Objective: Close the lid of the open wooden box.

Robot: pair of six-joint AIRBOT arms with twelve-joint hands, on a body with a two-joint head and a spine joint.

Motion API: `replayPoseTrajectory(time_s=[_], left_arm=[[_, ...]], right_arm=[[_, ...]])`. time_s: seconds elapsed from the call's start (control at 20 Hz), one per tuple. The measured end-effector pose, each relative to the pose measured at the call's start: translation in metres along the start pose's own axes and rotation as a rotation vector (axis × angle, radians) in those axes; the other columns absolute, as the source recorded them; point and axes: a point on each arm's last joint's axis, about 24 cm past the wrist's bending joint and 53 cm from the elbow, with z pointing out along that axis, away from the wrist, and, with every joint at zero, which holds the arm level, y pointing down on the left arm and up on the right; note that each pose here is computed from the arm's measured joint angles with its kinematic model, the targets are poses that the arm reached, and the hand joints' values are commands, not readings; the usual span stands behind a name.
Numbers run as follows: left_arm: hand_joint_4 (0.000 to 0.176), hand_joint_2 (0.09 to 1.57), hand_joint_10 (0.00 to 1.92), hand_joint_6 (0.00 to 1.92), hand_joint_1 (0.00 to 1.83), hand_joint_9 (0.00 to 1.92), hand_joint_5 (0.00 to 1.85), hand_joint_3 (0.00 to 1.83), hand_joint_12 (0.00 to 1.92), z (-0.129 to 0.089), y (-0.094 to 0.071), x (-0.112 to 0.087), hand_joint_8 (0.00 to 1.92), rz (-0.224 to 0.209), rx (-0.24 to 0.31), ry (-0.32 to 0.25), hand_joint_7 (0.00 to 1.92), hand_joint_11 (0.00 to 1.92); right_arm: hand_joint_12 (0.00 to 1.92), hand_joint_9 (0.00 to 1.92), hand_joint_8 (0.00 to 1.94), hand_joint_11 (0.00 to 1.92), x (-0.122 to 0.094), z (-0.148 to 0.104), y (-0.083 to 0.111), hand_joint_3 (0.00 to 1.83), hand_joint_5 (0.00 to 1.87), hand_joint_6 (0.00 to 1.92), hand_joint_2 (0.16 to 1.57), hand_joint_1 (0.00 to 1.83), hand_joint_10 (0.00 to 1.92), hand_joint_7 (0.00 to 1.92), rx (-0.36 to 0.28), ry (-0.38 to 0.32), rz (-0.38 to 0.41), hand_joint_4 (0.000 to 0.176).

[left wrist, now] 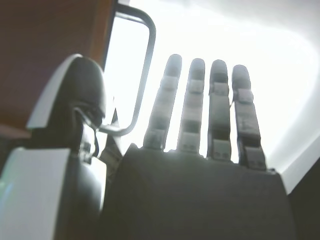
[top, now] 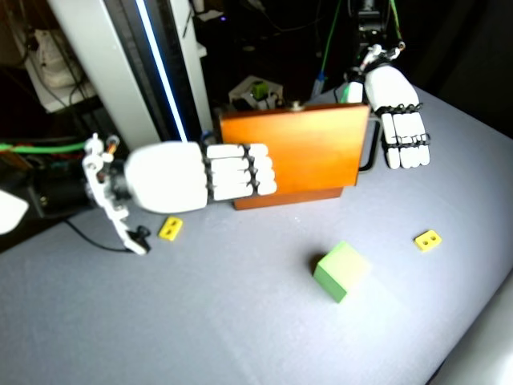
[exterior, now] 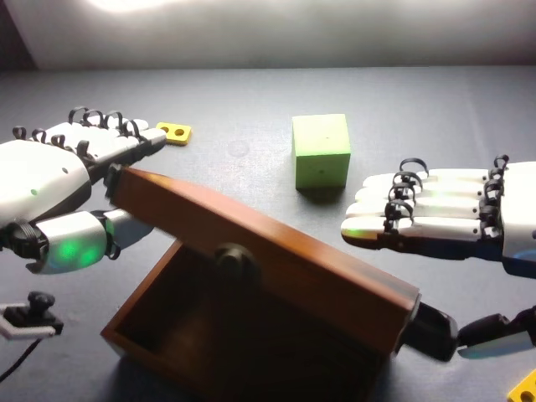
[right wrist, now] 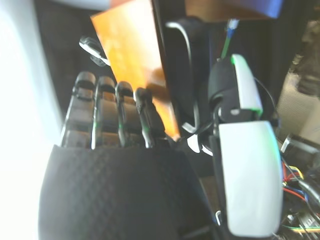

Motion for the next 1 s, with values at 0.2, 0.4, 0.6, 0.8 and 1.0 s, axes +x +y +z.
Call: replayPoseTrajectory(time_s=[0.2, 0.4, 0.6, 0.8, 1.0], left_arm=[[0.000, 1.46, 0.00, 0.00, 0.00, 0.04, 0.10, 0.00, 0.05, -0.002, 0.004, 0.002, 0.00, -0.012, -0.015, -0.001, 0.04, 0.07], [0.000, 1.46, 0.02, 0.00, 0.00, 0.07, 0.09, 0.00, 0.07, -0.007, 0.009, 0.008, 0.01, -0.028, -0.030, 0.008, 0.06, 0.09], [0.000, 1.42, 0.01, 0.00, 0.11, 0.11, 0.11, 0.00, 0.09, -0.017, 0.019, 0.018, 0.01, -0.044, -0.064, 0.026, 0.08, 0.10], [0.000, 1.43, 0.00, 0.00, 0.43, 0.07, 0.08, 0.00, 0.06, -0.026, 0.027, 0.025, 0.00, -0.047, -0.094, 0.047, 0.02, 0.04], [0.000, 1.38, 0.01, 0.00, 0.73, 0.03, 0.06, 0.00, 0.07, -0.040, 0.035, 0.021, 0.00, -0.048, -0.126, 0.039, 0.02, 0.06]], right_arm=[[0.00, 0.00, 0.00, 0.00, -0.002, 0.000, 0.000, 0.01, 0.00, 0.00, 1.27, 0.39, 0.00, 0.00, 0.000, -0.010, 0.014, 0.000], [0.00, 0.00, 0.00, 0.00, -0.021, -0.004, -0.011, 0.00, 0.00, 0.00, 1.29, 0.42, 0.00, 0.00, 0.025, -0.097, 0.067, 0.039], [0.00, 0.00, 0.00, 0.00, -0.043, -0.021, -0.042, 0.00, 0.00, 0.00, 1.23, 0.45, 0.00, 0.00, 0.125, -0.214, 0.080, 0.012], [0.00, 0.00, 0.00, 0.01, -0.060, -0.037, -0.052, 0.00, 0.00, 0.00, 1.23, 0.30, 0.00, 0.00, 0.166, -0.287, 0.084, 0.002], [0.00, 0.00, 0.00, 0.02, -0.070, -0.046, -0.056, 0.00, 0.00, 0.00, 1.20, 0.31, 0.00, 0.00, 0.183, -0.330, 0.080, 0.052]])
